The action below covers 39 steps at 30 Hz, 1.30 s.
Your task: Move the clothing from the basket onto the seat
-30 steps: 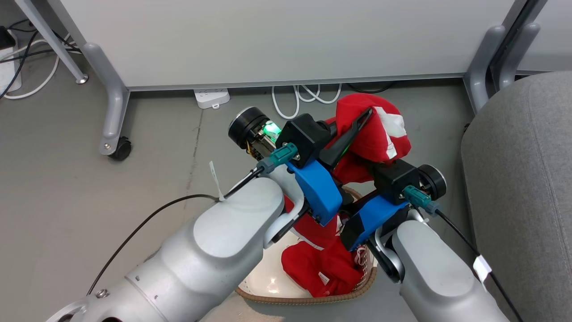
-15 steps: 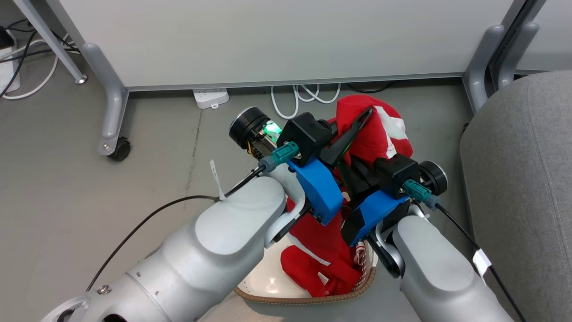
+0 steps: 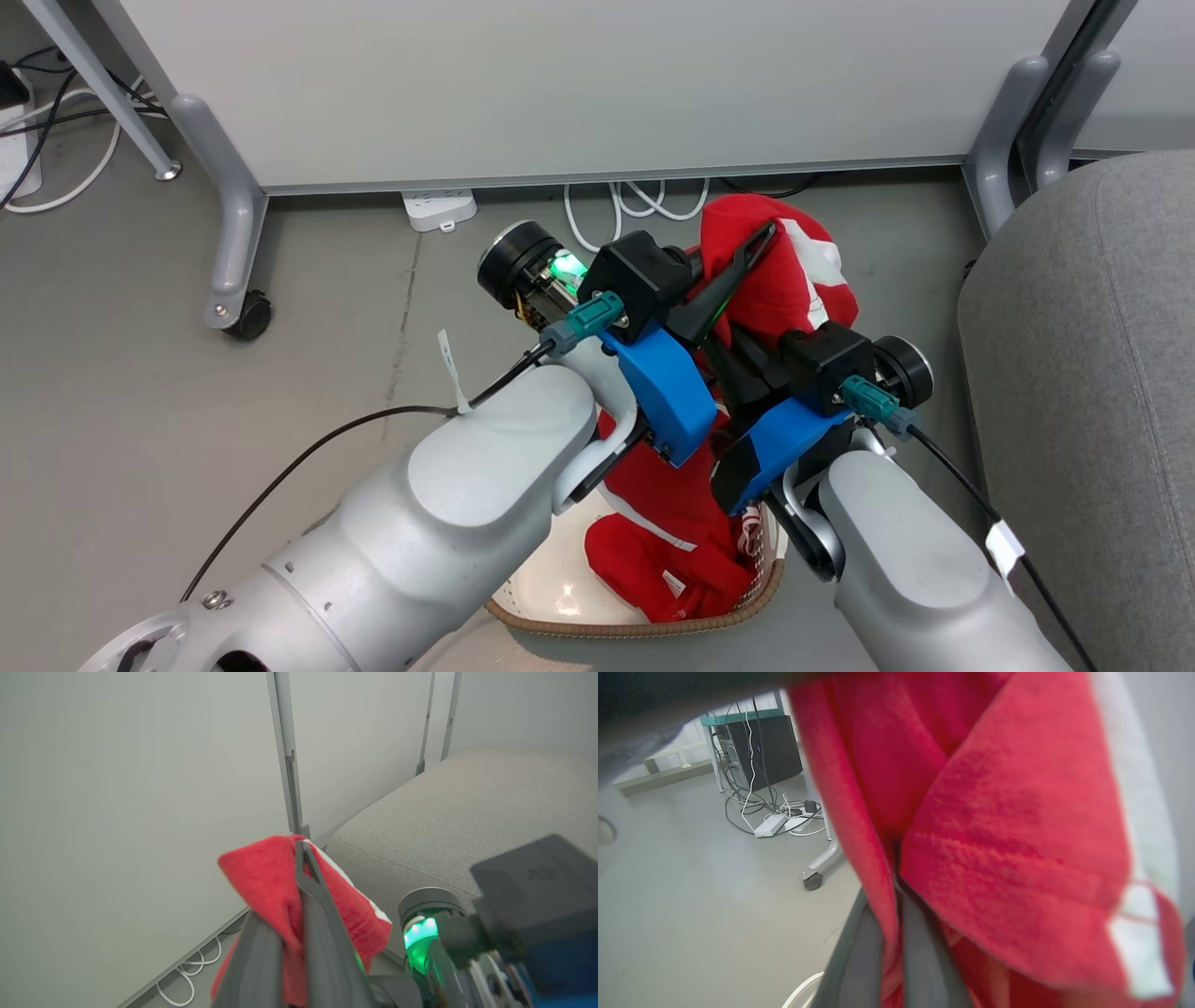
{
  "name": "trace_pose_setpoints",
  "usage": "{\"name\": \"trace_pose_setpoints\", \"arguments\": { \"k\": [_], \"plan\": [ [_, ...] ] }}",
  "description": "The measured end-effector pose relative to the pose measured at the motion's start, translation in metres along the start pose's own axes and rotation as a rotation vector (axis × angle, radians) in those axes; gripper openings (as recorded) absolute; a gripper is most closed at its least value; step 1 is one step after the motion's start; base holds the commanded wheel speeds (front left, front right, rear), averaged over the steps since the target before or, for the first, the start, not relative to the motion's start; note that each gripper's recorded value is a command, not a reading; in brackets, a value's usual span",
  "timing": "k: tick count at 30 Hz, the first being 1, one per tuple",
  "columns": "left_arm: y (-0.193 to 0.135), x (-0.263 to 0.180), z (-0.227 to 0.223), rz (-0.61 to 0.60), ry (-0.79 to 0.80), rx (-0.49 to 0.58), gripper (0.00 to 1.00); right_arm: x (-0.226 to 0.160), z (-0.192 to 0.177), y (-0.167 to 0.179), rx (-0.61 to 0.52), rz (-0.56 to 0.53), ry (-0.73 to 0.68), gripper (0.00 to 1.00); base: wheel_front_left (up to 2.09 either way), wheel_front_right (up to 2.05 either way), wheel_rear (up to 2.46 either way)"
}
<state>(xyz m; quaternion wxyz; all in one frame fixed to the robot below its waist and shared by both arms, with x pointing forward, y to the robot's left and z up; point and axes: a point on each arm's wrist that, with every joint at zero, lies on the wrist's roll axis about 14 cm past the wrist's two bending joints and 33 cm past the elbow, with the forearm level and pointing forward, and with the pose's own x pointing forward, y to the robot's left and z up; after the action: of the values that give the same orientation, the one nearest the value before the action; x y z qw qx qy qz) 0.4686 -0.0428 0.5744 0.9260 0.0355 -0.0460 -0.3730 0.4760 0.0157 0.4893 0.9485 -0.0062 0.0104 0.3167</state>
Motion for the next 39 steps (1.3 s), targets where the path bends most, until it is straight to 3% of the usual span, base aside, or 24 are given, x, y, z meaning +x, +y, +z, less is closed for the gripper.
{"name": "trace_pose_setpoints", "arguments": {
  "k": [3,4,5,24,39],
  "plan": [
    [0.0,0.0,0.0,0.0,-0.001,0.0,0.0,0.0,0.0,0.001,0.0,0.002,-0.001,0.0,0.0,0.0,0.0],
    [0.0,0.0,0.001,0.001,-0.002,0.001,0.14,0.0,0.001,0.001,0.0,0.002,-0.002,0.0,0.0,0.0,0.0],
    [0.001,0.001,0.004,0.005,-0.01,0.001,1.0,0.0,0.001,0.001,0.0,0.003,-0.002,0.0,0.0,0.0,0.0],
    [0.004,0.004,0.007,0.012,-0.026,0.017,1.0,-0.002,0.002,-0.005,0.001,-0.014,-0.005,0.0,0.0,0.0,0.0],
    [-0.016,0.028,-0.011,-0.065,-0.011,0.002,1.0,-0.021,0.011,-0.065,0.013,-0.186,-0.045,0.0,0.0,0.0,0.0]
  ]
}}
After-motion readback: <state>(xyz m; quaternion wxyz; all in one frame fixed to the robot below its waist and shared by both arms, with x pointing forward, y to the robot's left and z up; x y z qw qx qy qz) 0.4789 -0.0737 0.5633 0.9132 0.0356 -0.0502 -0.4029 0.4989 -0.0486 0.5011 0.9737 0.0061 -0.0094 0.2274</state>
